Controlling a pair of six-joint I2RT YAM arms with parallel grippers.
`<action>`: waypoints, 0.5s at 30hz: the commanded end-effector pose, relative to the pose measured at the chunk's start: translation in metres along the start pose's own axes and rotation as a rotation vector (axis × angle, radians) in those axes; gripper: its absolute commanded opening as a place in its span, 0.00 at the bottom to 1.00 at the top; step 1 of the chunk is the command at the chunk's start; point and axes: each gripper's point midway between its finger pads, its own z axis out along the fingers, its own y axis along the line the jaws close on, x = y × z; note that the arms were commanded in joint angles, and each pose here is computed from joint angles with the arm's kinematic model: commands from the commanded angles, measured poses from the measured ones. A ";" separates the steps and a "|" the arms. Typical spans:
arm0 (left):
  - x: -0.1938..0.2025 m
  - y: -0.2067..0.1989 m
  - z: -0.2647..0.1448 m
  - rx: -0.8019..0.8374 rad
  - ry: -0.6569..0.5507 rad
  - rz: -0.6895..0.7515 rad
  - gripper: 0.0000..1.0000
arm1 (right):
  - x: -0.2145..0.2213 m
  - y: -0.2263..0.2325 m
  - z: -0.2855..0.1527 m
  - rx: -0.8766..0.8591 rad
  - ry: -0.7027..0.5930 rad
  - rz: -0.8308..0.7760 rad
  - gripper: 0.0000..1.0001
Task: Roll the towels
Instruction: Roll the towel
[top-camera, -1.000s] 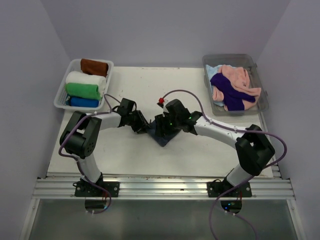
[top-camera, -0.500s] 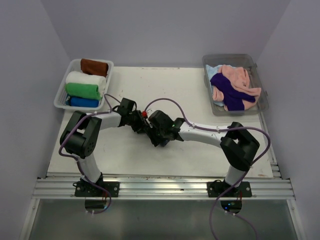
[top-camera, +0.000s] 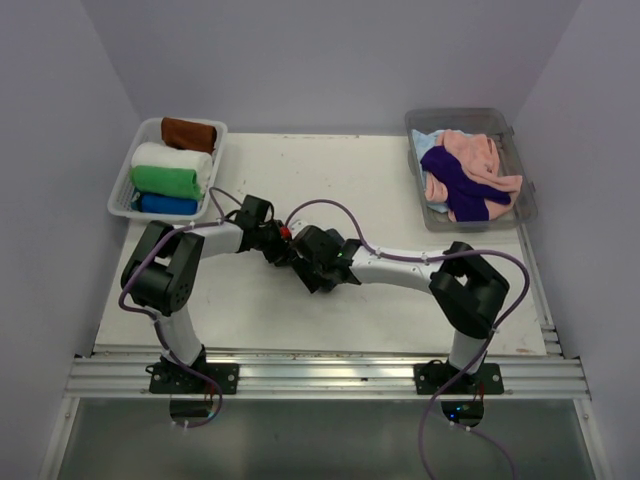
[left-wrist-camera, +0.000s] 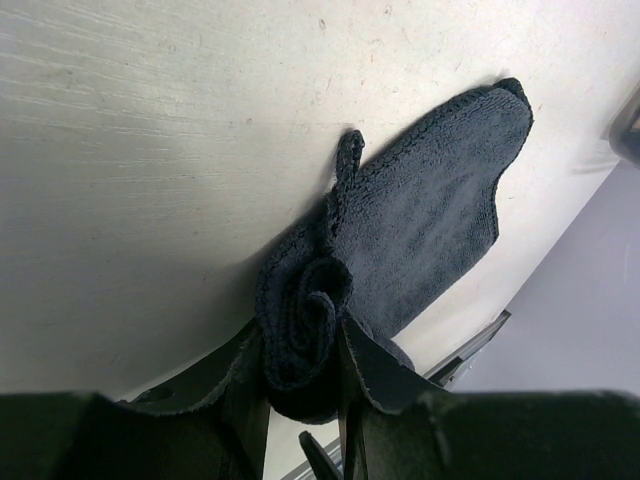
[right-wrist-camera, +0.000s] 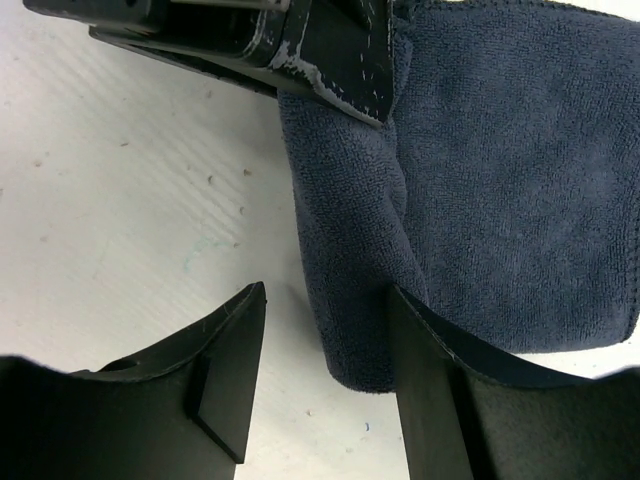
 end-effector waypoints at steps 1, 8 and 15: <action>0.004 0.026 0.007 -0.100 0.010 0.001 0.32 | -0.012 -0.012 0.003 0.085 -0.048 -0.022 0.55; 0.002 0.023 0.005 -0.095 0.008 0.009 0.45 | 0.003 -0.020 0.017 0.147 -0.017 0.005 0.49; -0.005 0.009 -0.009 -0.070 -0.028 0.033 0.64 | 0.016 -0.020 0.025 0.150 0.004 0.057 0.14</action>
